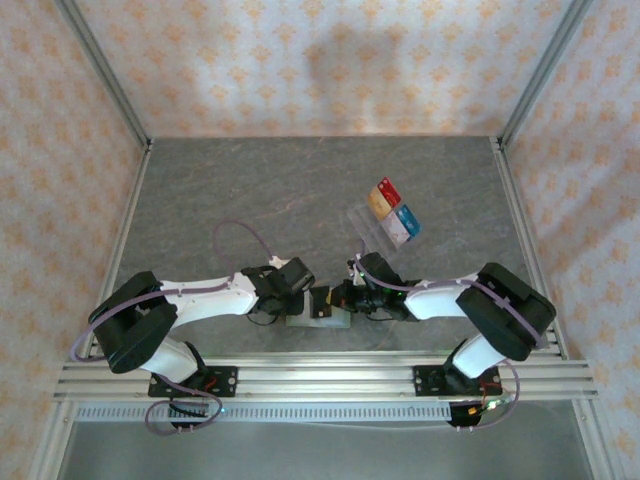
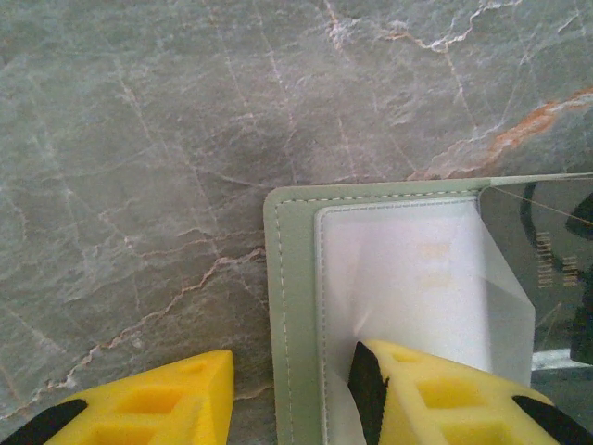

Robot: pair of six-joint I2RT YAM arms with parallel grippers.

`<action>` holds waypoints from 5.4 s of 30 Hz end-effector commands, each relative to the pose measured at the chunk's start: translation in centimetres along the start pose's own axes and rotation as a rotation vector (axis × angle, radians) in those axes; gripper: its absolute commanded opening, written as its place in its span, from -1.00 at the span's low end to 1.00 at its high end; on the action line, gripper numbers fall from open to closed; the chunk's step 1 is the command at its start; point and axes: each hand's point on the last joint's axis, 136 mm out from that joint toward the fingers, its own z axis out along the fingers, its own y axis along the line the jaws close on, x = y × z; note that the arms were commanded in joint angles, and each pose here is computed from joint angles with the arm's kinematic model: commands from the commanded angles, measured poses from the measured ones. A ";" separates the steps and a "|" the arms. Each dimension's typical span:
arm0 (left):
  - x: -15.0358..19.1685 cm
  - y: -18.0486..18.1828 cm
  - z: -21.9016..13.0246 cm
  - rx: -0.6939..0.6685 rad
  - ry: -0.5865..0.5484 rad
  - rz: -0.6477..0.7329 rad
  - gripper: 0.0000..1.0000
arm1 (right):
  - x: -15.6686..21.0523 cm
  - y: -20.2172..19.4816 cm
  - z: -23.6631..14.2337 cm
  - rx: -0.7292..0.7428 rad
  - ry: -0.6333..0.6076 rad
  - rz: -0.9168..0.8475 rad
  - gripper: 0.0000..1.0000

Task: Put the credit cards into the card holder
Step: Insert the credit card into the card slot.

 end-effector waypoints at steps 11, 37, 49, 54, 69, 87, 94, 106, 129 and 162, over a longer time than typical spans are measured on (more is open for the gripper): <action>3.5 3.0 1.6 -0.110 0.106 0.032 -0.18 | 2.6 -1.5 0.7 0.039 0.119 -0.002 -1.00; 3.7 2.6 1.2 -0.094 0.096 0.035 -0.18 | 0.8 -0.9 1.7 0.070 0.046 -0.012 -1.00; 4.3 2.4 0.6 -0.074 0.093 0.024 -0.17 | 0.6 0.1 1.9 0.041 0.035 -0.018 -1.00; 4.4 2.2 0.7 -0.072 0.093 0.026 -0.17 | 1.1 0.5 2.1 0.046 0.048 -0.036 -1.00; 4.5 2.1 0.7 -0.071 0.090 0.026 -0.17 | 2.5 0.7 2.7 0.063 0.105 -0.070 -0.95; 4.6 2.6 0.8 -0.086 0.090 0.020 -0.17 | 1.9 1.1 -0.6 0.141 0.071 -0.146 -0.46; 4.6 2.4 0.8 -0.080 0.089 0.020 -0.17 | 1.1 2.5 -1.6 0.151 0.058 -0.172 -0.53; 4.6 2.5 0.8 -0.081 0.086 0.018 -0.16 | 1.3 1.7 0.2 0.189 0.113 -0.170 -1.00; 4.7 2.3 1.0 -0.073 0.089 0.021 -0.16 | 2.2 2.4 1.5 0.187 0.155 -0.192 -1.00; 2.9 1.8 -2.2 0.008 0.041 0.004 -0.09 | 2.5 -1.0 1.8 0.330 0.227 -0.241 -1.00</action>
